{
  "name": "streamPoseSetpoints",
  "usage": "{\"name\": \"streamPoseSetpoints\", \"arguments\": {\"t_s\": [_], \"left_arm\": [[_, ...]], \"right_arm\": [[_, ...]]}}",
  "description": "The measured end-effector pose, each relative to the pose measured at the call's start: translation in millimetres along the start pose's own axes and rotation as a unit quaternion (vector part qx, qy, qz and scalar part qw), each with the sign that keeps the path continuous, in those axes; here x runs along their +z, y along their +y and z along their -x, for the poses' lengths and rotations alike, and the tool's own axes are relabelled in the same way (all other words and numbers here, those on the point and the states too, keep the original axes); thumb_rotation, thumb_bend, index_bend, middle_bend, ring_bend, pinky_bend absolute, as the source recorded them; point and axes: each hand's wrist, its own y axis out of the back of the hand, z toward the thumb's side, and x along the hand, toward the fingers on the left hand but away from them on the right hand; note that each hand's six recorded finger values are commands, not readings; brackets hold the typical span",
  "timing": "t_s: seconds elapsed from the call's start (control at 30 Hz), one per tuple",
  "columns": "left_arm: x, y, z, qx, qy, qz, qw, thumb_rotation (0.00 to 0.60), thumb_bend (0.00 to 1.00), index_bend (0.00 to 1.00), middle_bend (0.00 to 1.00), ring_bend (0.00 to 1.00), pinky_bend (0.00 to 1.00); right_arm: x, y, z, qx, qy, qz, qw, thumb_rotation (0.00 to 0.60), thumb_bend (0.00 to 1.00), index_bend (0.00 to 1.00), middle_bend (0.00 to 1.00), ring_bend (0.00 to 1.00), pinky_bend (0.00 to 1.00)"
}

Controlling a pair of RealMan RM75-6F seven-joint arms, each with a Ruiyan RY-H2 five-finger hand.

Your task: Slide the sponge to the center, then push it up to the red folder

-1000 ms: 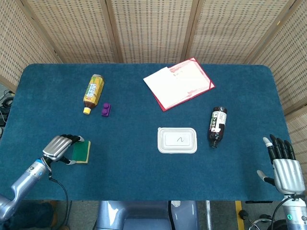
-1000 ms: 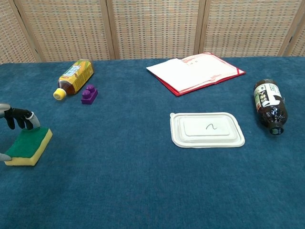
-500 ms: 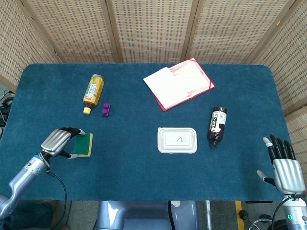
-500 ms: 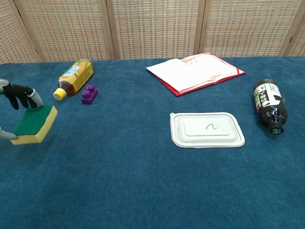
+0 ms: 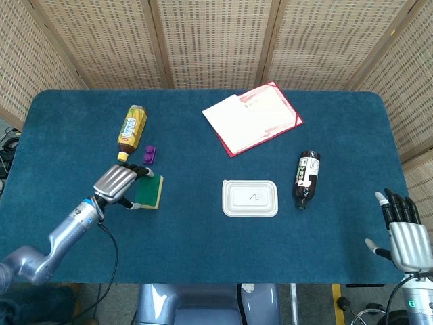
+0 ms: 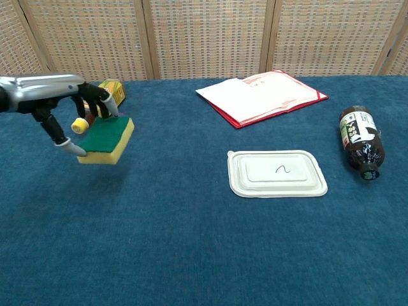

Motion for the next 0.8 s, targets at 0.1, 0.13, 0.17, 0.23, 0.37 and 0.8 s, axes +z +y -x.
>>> {"name": "streamPoseSetpoints", "arguments": {"t_s": [0.1, 0.13, 0.17, 0.23, 0.37, 0.8], "left_arm": [[12.7, 1.6, -18.2, -0.008, 0.006, -0.011, 0.9999, 0.600, 0.00, 0.28, 0.37, 0.30, 0.31], [18.2, 1.5, -25.6, -0.011, 0.010, -0.010, 0.9998, 0.600, 0.00, 0.28, 0.37, 0.30, 0.31], [22.7, 0.9, -31.1, -0.014, 0.012, -0.008, 0.9998, 0.600, 0.00, 0.28, 0.37, 0.30, 0.31], [35.2, -1.7, -43.4, -0.022, 0.015, 0.000, 0.9996, 0.600, 0.00, 0.28, 0.37, 0.29, 0.31], [63.0, -8.0, -61.7, -0.035, 0.005, 0.014, 0.9993, 0.600, 0.00, 0.28, 0.37, 0.29, 0.31], [83.6, -31.8, -72.4, -0.059, 0.007, 0.004, 0.9982, 0.600, 0.00, 0.11, 0.16, 0.07, 0.15]], "right_arm": [[-1.8, 0.3, 1.1, 0.001, -0.003, 0.002, 1.0000, 0.600, 0.00, 0.01, 0.00, 0.00, 0.00], [-2.4, 0.4, 1.4, 0.002, -0.003, 0.004, 1.0000, 0.600, 0.00, 0.01, 0.00, 0.00, 0.00], [-2.8, 0.3, 1.6, 0.003, -0.004, 0.005, 1.0000, 0.600, 0.00, 0.01, 0.00, 0.00, 0.00], [-3.6, 0.2, 2.1, 0.005, -0.004, 0.007, 1.0000, 0.600, 0.00, 0.01, 0.00, 0.00, 0.00], [-4.5, 0.3, 2.4, 0.007, -0.005, 0.009, 0.9999, 0.600, 0.00, 0.01, 0.00, 0.00, 0.00], [-6.7, 4.8, 2.2, 0.005, -0.005, 0.019, 0.9998, 0.600, 0.00, 0.01, 0.00, 0.00, 0.00]]}}
